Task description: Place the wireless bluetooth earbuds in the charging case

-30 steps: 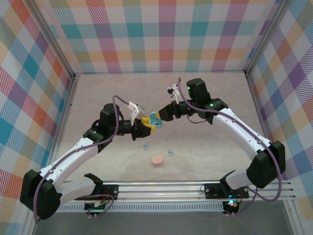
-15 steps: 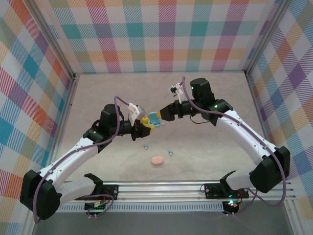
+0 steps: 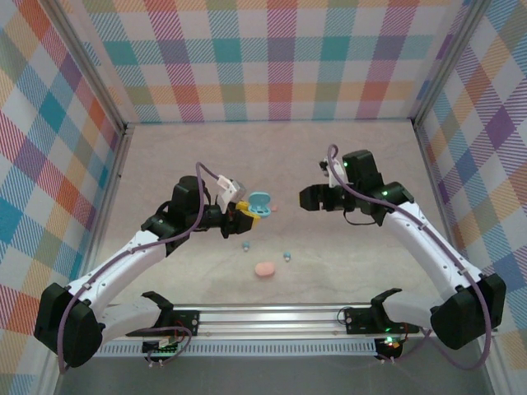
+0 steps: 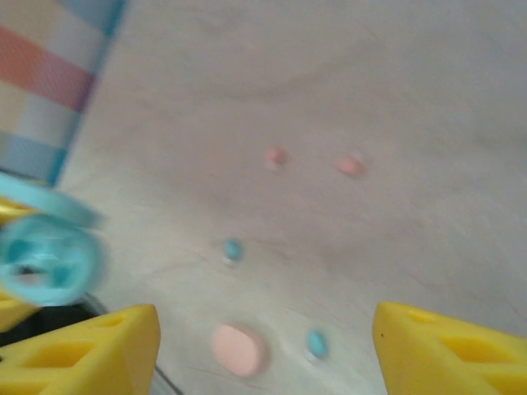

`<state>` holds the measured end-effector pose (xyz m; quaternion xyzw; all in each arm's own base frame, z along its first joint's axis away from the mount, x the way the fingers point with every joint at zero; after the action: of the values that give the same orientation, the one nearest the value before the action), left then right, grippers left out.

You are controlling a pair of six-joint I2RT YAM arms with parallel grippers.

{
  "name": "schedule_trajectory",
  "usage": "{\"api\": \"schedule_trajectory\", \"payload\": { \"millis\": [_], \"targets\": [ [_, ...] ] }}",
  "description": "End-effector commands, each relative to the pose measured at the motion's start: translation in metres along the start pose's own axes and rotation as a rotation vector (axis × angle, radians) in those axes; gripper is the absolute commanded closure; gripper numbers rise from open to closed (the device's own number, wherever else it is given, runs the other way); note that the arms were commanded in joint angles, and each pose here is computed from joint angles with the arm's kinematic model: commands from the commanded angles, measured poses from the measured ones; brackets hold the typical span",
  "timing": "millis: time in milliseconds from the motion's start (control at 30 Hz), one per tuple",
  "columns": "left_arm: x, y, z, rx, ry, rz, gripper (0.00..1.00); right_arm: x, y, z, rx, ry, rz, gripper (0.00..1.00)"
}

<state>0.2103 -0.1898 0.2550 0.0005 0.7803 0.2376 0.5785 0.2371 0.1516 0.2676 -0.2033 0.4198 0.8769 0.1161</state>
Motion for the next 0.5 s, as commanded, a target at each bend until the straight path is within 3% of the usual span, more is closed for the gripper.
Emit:
{"api": "schedule_trajectory", "payload": {
  "millis": [0, 133, 467],
  "targets": [
    [-0.011, 0.004, -0.002, -0.005, 0.000, -0.015, 1.00, 0.027, -0.015, -0.030, 0.158, -0.162, 0.119, 0.37],
    [-0.012, 0.006, -0.003, -0.012, -0.001, -0.018, 1.00, 0.055, -0.044, -0.042, 0.178, -0.249, 0.259, 0.44],
    [-0.019, 0.015, -0.008, -0.027, -0.018, -0.026, 1.00, 0.083, -0.102, -0.028, 0.156, 0.036, 0.398, 0.60]
  ]
}}
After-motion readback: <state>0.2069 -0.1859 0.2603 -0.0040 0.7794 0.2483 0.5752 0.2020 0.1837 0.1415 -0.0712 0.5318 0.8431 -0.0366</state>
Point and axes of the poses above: each hand's point on the last joint's axis, 136 mm out from that joint toward the fingers, its own y axis back along the fingers, its own z axis along the line the jaws close on, x = y × z, the point moved 8 cm from there along y, back along the fingers, and after that the axes turned 7 degrees about -y, right-handed, at the moved point
